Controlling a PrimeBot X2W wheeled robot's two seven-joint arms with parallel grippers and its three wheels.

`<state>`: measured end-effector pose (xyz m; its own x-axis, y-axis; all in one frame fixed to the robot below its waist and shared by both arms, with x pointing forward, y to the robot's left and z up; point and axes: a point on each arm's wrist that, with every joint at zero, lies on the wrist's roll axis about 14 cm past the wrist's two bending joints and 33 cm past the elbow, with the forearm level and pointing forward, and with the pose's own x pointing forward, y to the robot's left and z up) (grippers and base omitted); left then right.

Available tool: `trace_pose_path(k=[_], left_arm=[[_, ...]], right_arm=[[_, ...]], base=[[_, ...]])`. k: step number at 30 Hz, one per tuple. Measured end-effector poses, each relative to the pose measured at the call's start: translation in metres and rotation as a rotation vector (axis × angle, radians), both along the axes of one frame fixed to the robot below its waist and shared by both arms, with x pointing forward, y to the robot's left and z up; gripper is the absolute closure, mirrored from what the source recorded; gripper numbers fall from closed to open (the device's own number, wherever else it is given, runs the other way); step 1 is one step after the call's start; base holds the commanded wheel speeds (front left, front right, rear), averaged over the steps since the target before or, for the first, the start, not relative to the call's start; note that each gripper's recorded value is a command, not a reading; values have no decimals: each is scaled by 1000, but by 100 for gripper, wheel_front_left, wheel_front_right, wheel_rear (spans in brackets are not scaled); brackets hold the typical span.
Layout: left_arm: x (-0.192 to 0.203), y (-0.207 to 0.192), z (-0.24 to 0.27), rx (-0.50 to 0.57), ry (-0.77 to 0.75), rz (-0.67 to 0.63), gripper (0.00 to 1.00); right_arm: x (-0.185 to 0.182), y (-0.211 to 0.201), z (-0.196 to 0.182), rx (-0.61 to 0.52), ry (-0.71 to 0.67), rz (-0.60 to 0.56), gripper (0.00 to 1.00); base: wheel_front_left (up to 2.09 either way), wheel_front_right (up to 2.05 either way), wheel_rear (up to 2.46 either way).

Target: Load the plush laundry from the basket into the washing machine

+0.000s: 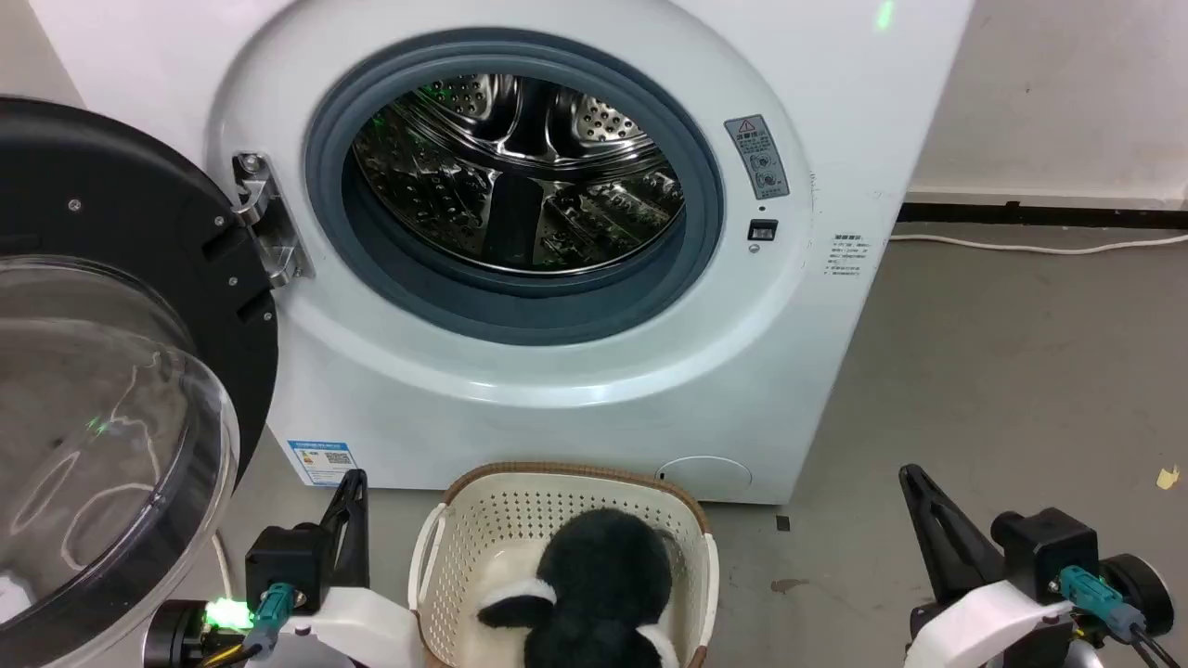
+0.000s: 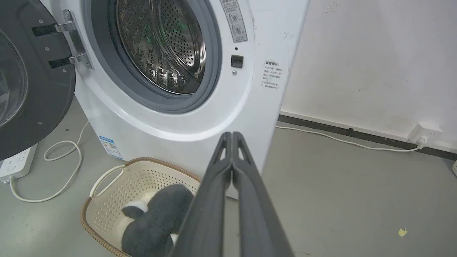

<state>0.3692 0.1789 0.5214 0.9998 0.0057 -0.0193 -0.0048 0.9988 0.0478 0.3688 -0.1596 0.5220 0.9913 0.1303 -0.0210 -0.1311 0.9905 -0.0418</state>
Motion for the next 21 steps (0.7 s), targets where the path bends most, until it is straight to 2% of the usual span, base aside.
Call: trace_pose_path(k=[21], left_arm=[[0, 0, 0, 0, 0, 0, 100]], right_arm=[[0, 0, 0, 0, 0, 0, 100]], base=[[0, 0, 0]])
